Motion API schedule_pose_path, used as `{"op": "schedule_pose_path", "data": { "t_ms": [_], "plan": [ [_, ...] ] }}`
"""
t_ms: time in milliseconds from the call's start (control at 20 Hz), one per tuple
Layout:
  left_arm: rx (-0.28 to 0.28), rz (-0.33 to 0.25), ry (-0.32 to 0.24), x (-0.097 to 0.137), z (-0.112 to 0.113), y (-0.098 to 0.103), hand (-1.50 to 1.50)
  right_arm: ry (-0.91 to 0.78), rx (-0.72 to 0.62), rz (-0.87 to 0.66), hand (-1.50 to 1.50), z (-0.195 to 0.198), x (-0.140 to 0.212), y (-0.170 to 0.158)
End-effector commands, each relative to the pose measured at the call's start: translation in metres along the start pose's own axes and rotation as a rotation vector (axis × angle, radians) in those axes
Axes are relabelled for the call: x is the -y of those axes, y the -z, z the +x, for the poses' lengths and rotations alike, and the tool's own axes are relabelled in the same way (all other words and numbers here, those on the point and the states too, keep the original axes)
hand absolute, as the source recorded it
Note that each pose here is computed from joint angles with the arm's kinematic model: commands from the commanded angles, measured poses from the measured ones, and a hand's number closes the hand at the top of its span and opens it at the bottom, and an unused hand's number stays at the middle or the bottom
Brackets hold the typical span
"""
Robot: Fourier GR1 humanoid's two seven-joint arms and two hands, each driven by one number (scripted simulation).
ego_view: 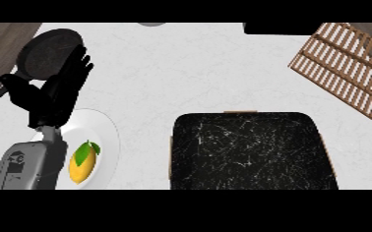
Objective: Pick the squash from the tray and place it in the tiered shelf
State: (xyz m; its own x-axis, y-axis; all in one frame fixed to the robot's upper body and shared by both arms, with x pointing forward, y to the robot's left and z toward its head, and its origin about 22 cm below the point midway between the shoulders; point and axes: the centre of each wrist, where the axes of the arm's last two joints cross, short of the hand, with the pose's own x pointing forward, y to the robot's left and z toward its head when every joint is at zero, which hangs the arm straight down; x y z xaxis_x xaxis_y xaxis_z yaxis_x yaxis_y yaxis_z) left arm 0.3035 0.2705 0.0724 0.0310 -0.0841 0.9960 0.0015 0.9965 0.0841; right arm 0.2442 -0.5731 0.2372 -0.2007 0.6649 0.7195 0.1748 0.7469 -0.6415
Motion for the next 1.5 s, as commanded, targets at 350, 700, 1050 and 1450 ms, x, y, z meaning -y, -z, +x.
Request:
{"op": "schedule_pose_path", "data": {
  "t_ms": [350, 700, 1050, 1450],
  "plan": [
    [0.001, -0.008, 0.005, -0.002, -0.004, -0.001, 0.0, 0.019, -0.069, -0.212, -1.5, -0.041, -0.015, 0.007],
    [0.0, -0.025, 0.001, 0.011, 0.008, 0.008, 0.0, 0.136, 0.007, -0.298, -1.5, -0.027, -0.004, 0.025],
    [0.009, 0.002, -0.004, 0.013, 0.006, 0.007, 0.0, 0.233, -0.122, -0.071, -1.5, -0.025, 0.036, -0.011],
    [0.006, 0.005, 0.002, -0.002, 0.0, 0.002, 0.0, 0.27, -0.089, -0.083, -1.5, 0.0, 0.086, -0.043]
  ]
}}
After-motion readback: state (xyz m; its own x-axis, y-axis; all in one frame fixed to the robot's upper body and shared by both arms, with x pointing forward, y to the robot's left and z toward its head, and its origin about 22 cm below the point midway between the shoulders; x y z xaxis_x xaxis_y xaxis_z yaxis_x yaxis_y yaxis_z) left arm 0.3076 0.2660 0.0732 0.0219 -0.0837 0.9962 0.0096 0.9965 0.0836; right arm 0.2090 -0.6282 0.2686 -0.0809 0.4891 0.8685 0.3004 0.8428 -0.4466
